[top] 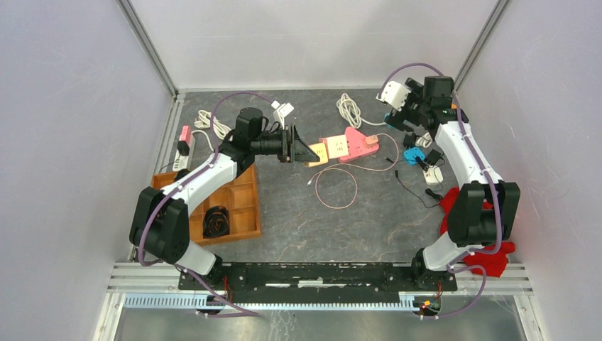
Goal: Pull the plug off the socket
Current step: Remove the plug from the socket.
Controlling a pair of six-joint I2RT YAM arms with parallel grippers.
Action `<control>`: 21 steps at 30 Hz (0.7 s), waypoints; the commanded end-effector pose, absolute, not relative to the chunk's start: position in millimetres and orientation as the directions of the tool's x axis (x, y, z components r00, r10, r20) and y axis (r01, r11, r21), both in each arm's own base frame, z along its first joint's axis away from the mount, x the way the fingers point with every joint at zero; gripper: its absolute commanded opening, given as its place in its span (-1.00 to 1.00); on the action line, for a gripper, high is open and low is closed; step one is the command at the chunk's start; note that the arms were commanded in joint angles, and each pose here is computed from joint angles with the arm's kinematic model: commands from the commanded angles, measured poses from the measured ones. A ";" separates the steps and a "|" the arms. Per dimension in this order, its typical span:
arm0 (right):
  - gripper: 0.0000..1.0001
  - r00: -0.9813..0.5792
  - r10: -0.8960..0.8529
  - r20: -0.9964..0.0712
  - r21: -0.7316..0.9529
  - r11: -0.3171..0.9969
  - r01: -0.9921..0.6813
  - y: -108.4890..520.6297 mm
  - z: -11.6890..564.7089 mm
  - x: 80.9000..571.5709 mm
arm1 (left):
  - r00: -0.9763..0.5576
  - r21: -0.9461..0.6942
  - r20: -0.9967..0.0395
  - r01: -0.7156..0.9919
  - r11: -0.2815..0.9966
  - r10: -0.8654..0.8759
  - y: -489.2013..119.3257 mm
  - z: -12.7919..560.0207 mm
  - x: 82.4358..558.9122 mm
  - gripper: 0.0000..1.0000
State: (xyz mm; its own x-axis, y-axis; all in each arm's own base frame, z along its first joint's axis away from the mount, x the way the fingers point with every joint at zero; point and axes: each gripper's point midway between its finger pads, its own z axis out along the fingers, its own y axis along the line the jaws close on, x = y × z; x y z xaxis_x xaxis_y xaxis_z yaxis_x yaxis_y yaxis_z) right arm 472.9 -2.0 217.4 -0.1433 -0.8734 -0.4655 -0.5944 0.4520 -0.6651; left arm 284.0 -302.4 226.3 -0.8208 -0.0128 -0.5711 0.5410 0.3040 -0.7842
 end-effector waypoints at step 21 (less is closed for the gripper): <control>0.96 0.019 -0.036 -0.999 -0.020 0.023 -1.000 204.3 269.8 247.1 | -0.241 -0.238 -0.969 0.969 0.066 0.052 -304.8 263.6 244.3 -0.96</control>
State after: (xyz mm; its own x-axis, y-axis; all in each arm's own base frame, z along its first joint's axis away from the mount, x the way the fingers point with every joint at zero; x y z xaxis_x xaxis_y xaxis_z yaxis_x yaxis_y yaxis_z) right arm 267.3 192.7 287.0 0.0857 -0.0455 -0.9953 -0.9842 0.1516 -0.0916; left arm 253.4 -305.5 234.3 -0.4641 0.0999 -0.8801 0.8786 0.1781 -0.4431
